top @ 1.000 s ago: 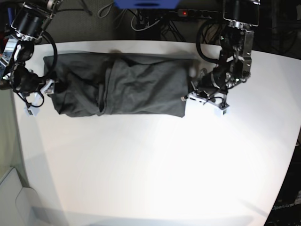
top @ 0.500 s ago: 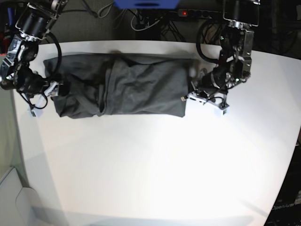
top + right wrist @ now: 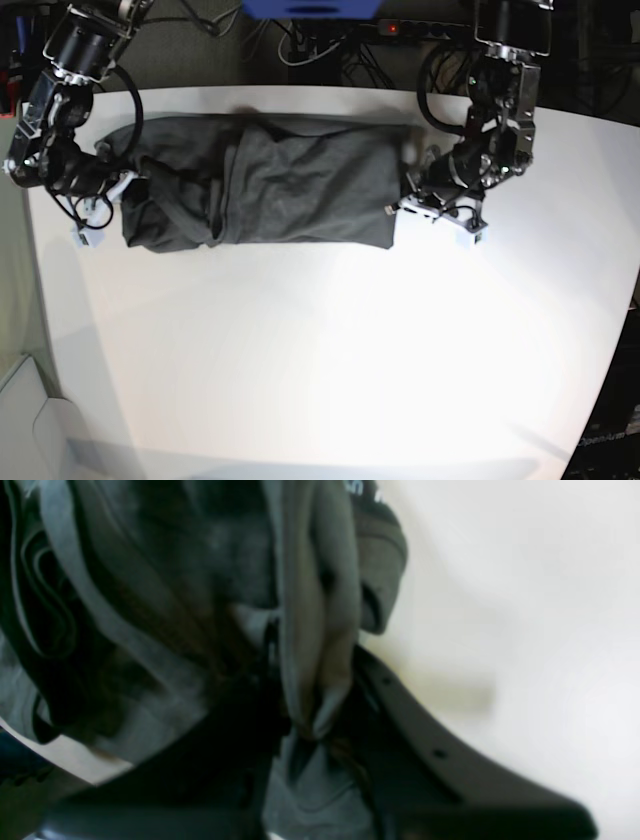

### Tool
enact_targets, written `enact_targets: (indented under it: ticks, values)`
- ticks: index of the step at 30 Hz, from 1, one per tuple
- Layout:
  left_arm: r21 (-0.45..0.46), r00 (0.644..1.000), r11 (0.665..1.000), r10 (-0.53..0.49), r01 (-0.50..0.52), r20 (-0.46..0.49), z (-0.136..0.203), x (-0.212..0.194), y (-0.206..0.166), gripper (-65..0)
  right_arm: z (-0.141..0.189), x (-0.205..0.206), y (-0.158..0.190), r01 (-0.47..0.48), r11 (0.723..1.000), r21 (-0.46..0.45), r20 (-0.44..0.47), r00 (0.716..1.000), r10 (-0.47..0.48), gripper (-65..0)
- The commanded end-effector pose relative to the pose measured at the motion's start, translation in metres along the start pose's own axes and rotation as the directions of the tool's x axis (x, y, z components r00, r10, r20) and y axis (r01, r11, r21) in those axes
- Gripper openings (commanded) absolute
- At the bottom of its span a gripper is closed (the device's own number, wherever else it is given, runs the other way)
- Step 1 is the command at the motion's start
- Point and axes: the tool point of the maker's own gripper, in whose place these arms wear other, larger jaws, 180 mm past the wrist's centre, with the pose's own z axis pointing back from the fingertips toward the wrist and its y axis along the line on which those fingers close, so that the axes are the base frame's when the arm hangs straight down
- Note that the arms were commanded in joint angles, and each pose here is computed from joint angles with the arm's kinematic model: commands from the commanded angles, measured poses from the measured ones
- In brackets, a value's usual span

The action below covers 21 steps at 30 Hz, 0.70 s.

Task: Layout the t-shirt on the table in an organized manner, then fold the t-shirt properly
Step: 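Hold both ends of the bundle with both grippers, then fold the right gripper's end over toward the left gripper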

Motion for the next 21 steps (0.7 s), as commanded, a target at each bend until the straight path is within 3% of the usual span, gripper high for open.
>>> enact_targets:
  ticks: [1, 10, 15, 21]
  values:
    - [0.035, 0.999, 0.999, 0.015, -0.014, -0.046, 0.0, -0.012, 0.008, -64.7, 0.003, -0.009, -0.006, -0.016, 1.0, -0.027, -0.065, 0.998, 0.014, -65.0]
    - [0.032, 0.999, 0.999, 0.015, -0.014, -0.046, 0.001, -0.011, 0.007, -64.7, 0.029, 0.035, 0.004, -0.113, 0.99, -0.086, 0.056, 0.991, 0.118, -65.0]
    - [0.005, 1.0, 1.0, -0.004, 0.004, -0.019, 0.007, -0.004, -0.004, -64.7, 0.038, 0.048, 0.011, -0.145, 0.984, -0.106, 0.096, 0.983, 0.155, -65.0]
    - [-0.014, 1.0, 1.0, -0.013, 0.013, 0.008, 0.013, 0.002, -0.011, -64.7, 0.045, 0.055, 0.038, -0.251, 0.961, -0.113, 0.106, 0.959, 0.263, -65.0]
